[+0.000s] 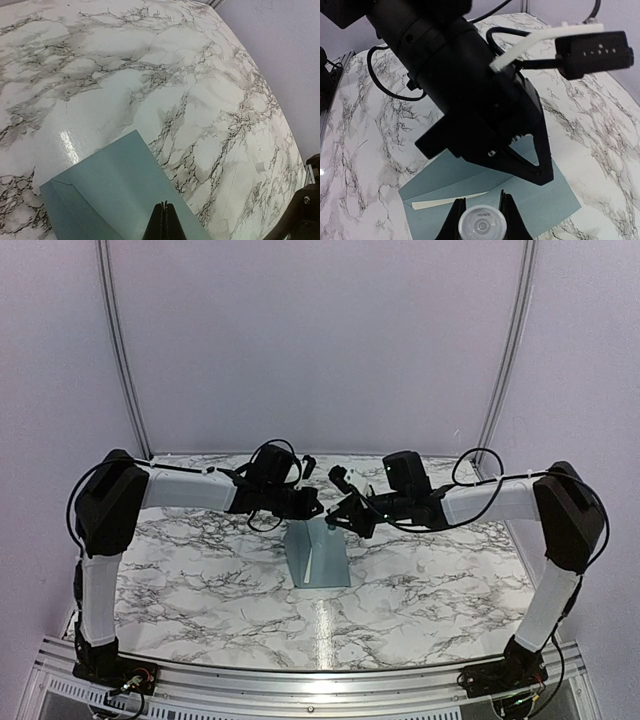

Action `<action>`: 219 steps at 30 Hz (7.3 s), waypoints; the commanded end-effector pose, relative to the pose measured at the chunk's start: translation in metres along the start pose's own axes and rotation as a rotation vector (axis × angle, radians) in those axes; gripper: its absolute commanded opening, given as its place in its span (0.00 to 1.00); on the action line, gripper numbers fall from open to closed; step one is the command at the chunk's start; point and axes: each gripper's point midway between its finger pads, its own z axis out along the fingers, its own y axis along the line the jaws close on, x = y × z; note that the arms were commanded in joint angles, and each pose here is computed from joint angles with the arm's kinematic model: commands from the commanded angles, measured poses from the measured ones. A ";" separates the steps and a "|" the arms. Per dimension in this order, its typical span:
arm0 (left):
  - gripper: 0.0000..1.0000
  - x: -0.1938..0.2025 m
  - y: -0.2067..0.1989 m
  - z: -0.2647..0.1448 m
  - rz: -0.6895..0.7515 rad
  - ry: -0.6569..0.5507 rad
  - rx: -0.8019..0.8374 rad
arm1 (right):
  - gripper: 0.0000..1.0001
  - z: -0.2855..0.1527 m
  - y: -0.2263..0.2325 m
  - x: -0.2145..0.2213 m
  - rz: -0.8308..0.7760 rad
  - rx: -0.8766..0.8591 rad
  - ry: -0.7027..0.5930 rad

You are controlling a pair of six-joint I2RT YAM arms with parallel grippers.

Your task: Place the letter into the envelope and seal it

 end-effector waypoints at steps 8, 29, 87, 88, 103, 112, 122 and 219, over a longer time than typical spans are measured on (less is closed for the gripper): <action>0.00 0.023 0.030 0.031 -0.205 0.158 0.101 | 0.00 0.026 0.001 0.006 -0.051 0.060 -0.039; 0.00 0.061 0.068 0.047 -0.299 0.257 0.031 | 0.00 0.049 -0.014 0.025 0.007 0.087 -0.023; 0.00 0.074 0.083 0.046 -0.310 0.305 -0.018 | 0.00 0.066 -0.013 0.072 0.044 0.111 0.101; 0.00 0.074 0.083 0.046 -0.310 0.306 -0.017 | 0.00 0.065 -0.017 0.070 0.042 0.120 0.096; 0.00 0.077 0.083 0.047 -0.304 0.316 -0.010 | 0.00 0.071 -0.043 0.070 0.030 0.179 0.089; 0.00 0.075 0.083 0.047 -0.303 0.310 -0.016 | 0.00 0.062 -0.060 0.066 0.042 0.194 0.089; 0.00 0.074 0.084 0.049 -0.305 0.309 -0.019 | 0.00 0.054 -0.041 0.080 -0.011 0.115 0.156; 0.00 0.067 0.093 0.047 -0.285 0.309 -0.027 | 0.00 0.001 -0.039 -0.045 -0.065 0.134 -0.033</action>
